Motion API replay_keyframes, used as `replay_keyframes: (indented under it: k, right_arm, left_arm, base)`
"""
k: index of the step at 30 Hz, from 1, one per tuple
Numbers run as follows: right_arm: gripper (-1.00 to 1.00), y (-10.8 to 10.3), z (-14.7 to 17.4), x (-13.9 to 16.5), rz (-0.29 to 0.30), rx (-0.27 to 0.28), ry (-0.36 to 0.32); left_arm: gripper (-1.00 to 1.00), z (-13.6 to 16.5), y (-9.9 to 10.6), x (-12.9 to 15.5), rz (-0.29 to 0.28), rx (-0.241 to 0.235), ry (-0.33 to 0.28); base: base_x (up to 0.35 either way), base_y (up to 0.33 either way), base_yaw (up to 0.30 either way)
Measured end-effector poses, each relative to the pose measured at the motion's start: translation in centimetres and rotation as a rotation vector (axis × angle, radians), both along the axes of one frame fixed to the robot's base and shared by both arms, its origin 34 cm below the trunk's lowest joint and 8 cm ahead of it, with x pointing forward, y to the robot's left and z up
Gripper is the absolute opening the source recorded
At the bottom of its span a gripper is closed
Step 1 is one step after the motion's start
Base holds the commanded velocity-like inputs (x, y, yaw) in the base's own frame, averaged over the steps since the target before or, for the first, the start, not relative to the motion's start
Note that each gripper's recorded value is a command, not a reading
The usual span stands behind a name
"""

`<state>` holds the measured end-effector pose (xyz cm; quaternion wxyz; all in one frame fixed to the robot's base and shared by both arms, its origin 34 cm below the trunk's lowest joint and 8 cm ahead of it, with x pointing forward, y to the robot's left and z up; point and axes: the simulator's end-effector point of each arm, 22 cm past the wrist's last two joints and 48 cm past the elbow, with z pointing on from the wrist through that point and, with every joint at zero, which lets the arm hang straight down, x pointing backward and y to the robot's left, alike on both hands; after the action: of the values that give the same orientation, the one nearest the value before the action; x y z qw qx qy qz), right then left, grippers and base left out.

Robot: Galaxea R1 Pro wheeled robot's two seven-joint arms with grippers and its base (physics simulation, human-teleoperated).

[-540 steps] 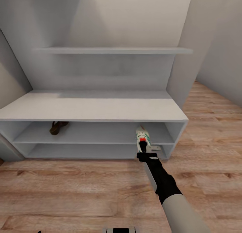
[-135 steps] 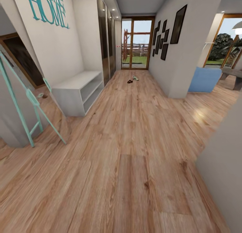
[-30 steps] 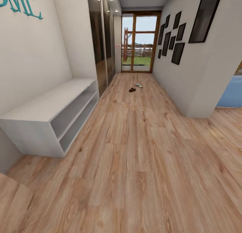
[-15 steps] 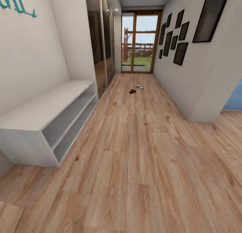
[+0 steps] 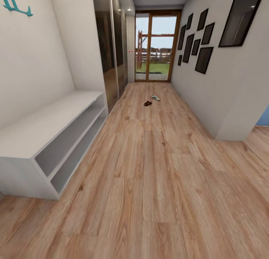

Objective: Pick up the two gym shoes and the two sandals from the corridor floor and place them onto the hallstand (shoe rack) in the corridor, making sure they are on the rack and not on the floor. Arrange them so the two gym shoes are next to each other and the two sandals are next to each other.

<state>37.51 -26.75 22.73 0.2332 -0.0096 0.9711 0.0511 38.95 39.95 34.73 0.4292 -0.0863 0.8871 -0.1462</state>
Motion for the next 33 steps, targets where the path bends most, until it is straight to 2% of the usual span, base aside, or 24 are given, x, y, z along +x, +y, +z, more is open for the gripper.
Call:
replay_keyframes:
  k: [33]
  right_arm:
    - [1.00,0.00,0.00,0.00,0.000,0.000,0.000]
  left_arm:
    - [1.00,-0.08,-0.11,-0.05,-0.002,-0.001,0.002]
  base:
    - [0.337,0.000,0.000]
